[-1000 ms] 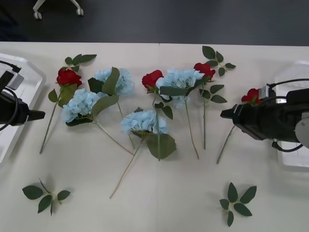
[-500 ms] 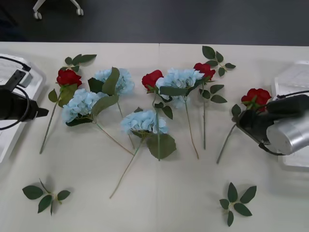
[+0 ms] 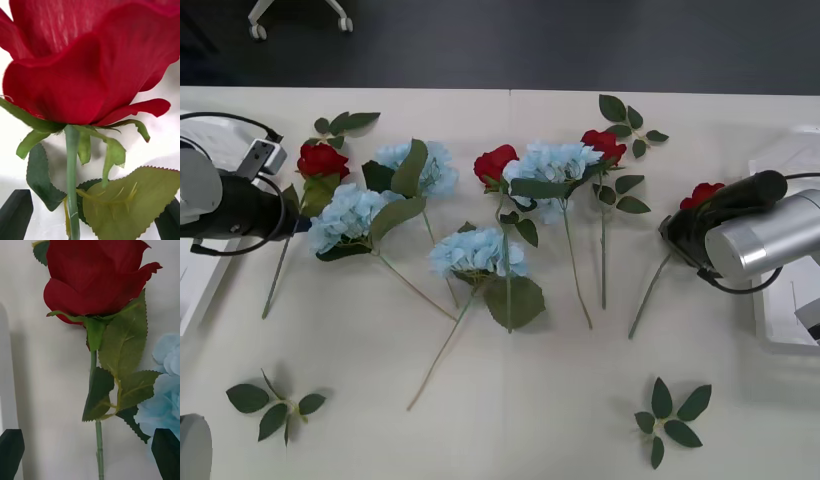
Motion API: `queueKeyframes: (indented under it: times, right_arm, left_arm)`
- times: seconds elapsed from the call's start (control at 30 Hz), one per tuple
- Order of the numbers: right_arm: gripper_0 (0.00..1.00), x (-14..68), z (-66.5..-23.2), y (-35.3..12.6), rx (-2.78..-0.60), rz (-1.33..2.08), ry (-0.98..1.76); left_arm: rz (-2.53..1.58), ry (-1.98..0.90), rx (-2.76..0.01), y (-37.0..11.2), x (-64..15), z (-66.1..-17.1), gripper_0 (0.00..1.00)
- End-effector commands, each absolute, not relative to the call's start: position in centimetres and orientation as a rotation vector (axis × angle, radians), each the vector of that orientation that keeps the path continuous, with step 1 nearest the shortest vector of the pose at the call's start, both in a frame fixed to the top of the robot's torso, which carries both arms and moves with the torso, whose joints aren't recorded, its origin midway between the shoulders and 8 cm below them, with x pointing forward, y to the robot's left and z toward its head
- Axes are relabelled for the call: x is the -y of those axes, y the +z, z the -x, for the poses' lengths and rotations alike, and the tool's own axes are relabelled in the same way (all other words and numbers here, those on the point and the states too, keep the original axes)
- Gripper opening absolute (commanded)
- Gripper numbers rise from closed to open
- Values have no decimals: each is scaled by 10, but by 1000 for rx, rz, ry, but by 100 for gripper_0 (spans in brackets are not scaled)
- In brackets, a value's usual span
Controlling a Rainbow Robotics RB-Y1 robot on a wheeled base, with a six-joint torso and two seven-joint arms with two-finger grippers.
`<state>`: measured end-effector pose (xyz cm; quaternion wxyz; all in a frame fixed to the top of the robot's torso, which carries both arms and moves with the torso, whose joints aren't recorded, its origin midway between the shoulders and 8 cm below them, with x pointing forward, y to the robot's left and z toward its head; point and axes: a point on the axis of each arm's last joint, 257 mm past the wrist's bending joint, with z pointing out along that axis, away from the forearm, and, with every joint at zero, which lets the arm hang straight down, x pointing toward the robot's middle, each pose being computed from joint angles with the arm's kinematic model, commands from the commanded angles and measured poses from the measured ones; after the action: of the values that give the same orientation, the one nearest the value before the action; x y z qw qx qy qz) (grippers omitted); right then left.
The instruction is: Put the red flowers into the right box and the blue flowers into the left box
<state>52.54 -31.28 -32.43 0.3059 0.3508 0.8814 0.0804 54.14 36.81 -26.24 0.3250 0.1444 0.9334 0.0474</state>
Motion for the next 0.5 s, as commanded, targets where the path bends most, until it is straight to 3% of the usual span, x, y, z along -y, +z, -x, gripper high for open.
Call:
queueKeyframes:
  times: [0.03, 0.07, 0.17, 0.2, 0.23, 0.3, 0.5]
  right_arm:
    - [66, 311, -534, -309, -2323, -867, 230]
    - [57, 311, -534, -310, -2327, -861, 231]
    - [52, 309, -533, -311, -2336, -855, 233]
    - [38, 308, -533, -311, -2339, -849, 236]
    - [17, 306, -532, -312, -2343, -847, 239]
    - [0, 304, -530, -313, -2355, -843, 246]
    - [0, 303, -528, -316, -2373, -824, 244]
  left_arm:
    - [-304, 116, -2419, -252, -369, -561, 100]
    - [-303, 115, -2421, -255, -369, -563, 100]
    - [-295, 119, -2425, -261, -370, -567, 100]
    - [-293, 122, -2425, -264, -371, -569, 100]
    - [-292, 126, -2422, -266, -371, -570, 100]
    - [-298, 130, -2424, -269, -370, -570, 100]
    - [-307, 135, -2440, -278, -367, -569, 100]
